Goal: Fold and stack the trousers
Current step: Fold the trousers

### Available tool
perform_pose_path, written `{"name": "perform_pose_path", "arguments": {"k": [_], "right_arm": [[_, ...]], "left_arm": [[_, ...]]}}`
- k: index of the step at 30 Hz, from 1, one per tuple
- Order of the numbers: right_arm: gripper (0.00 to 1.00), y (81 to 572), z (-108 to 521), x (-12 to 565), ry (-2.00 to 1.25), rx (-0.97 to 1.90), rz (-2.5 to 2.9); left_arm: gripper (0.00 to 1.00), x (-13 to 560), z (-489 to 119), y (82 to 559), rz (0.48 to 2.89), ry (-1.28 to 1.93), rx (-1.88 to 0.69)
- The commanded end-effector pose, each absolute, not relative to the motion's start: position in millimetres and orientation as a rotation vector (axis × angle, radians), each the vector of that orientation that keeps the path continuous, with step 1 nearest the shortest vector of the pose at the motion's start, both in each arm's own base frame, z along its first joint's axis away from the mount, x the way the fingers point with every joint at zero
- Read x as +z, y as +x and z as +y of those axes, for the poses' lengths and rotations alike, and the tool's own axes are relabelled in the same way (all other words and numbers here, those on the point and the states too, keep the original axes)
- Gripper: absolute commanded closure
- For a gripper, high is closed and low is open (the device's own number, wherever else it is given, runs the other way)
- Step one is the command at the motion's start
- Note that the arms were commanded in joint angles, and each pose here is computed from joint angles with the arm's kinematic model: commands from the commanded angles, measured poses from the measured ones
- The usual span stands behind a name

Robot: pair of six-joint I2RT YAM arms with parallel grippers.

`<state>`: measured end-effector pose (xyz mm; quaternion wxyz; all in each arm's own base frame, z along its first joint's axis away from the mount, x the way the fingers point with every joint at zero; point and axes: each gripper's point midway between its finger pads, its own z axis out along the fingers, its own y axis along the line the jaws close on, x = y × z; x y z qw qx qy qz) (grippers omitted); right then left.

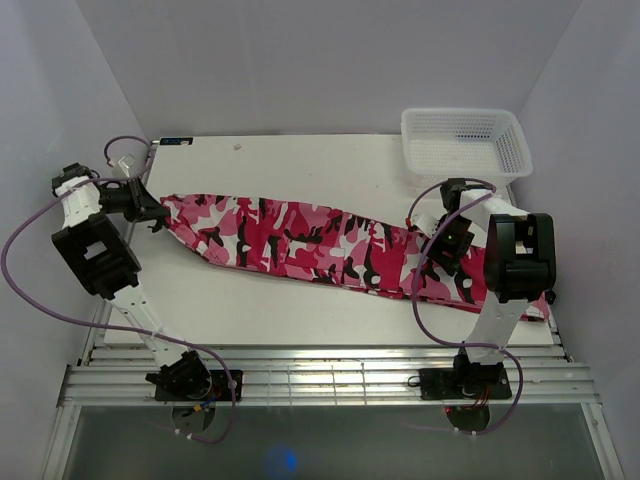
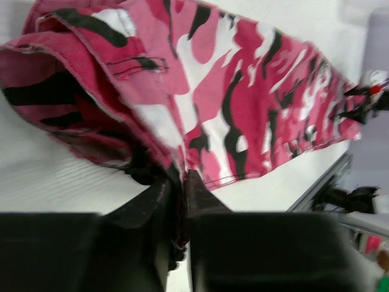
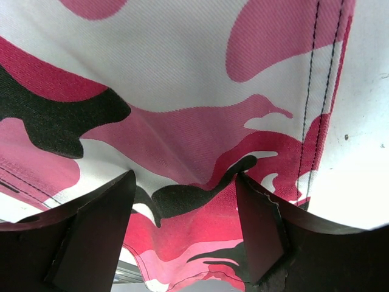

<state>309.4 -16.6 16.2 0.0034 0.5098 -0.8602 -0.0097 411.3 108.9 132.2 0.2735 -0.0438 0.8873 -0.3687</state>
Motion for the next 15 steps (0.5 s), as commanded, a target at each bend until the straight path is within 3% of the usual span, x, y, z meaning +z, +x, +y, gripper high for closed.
{"name": "perform_pose_path", "arguments": {"k": [1,4,7,11,13,15], "right_arm": [[0.27,298,-8,3,1.61,-0.152,-2.648],[0.28,299,-8,4,1.61,-0.154,-2.649],[0.28,300,-8,5,1.61,-0.152,-2.652],[0.28,300,-8,6,1.61,-0.151,-2.653],[0.28,301,-8,6,1.607,-0.15,-2.657],[0.28,301,-8,6,1.606,-0.149,-2.659]], "left_arm": [[0.88,135,118,417,2.422,-0.089,-0.906],[1.0,142,122,413,2.443,-0.054,-0.851],[1.0,146,135,410,2.506,-0.063,-0.754],[0.6,149,145,403,2.557,-0.045,-0.686],[0.57,148,144,397,2.574,-0.038,-0.686],[0.65,144,140,392,2.585,-0.046,-0.713]]}}
